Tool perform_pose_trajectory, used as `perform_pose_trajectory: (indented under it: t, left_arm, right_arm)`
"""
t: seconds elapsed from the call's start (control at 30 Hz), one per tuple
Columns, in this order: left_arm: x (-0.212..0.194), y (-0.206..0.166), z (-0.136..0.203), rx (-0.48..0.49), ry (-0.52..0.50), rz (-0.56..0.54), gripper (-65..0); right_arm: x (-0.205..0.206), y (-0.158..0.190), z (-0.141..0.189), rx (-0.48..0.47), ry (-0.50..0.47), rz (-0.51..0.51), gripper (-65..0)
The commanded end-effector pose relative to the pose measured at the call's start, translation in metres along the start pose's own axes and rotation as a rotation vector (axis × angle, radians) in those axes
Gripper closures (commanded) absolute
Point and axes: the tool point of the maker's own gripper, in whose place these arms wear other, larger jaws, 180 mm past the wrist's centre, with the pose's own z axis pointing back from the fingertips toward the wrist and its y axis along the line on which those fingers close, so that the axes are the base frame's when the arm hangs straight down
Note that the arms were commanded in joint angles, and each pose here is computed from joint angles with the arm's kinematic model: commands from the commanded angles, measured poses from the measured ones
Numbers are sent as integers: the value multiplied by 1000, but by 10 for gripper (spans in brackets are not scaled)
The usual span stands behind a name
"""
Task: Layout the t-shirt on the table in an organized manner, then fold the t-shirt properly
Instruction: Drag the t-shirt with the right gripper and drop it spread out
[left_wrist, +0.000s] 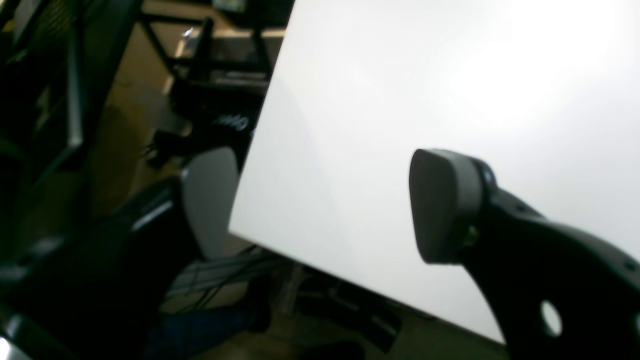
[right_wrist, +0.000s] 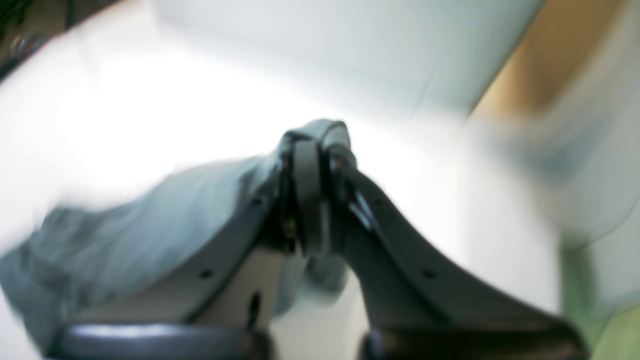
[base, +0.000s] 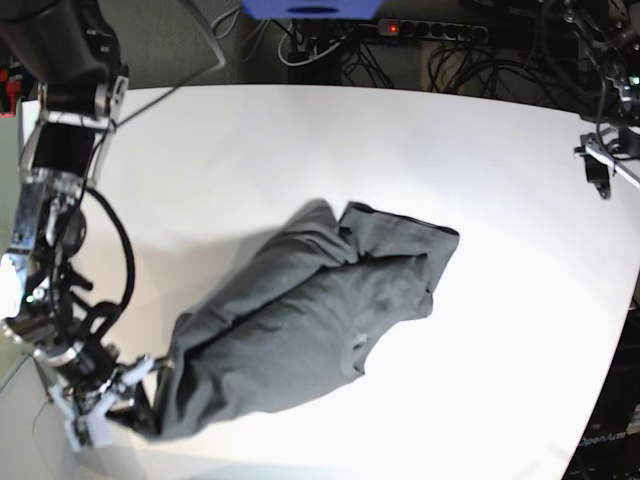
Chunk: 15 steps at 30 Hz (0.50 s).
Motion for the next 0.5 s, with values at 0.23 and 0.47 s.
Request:
perform_pose_trajectory:
  t: [0.23, 0.47]
  left_arm:
    - [15, 4, 2, 8, -49, 0, -526]
    - [29, -5, -1, -10, -93, 42, -529]
  right_arm:
    - [-40, -39, 30, -81, 47, -16, -325]
    - [-33, -67, 67, -191, -5, -27, -457]
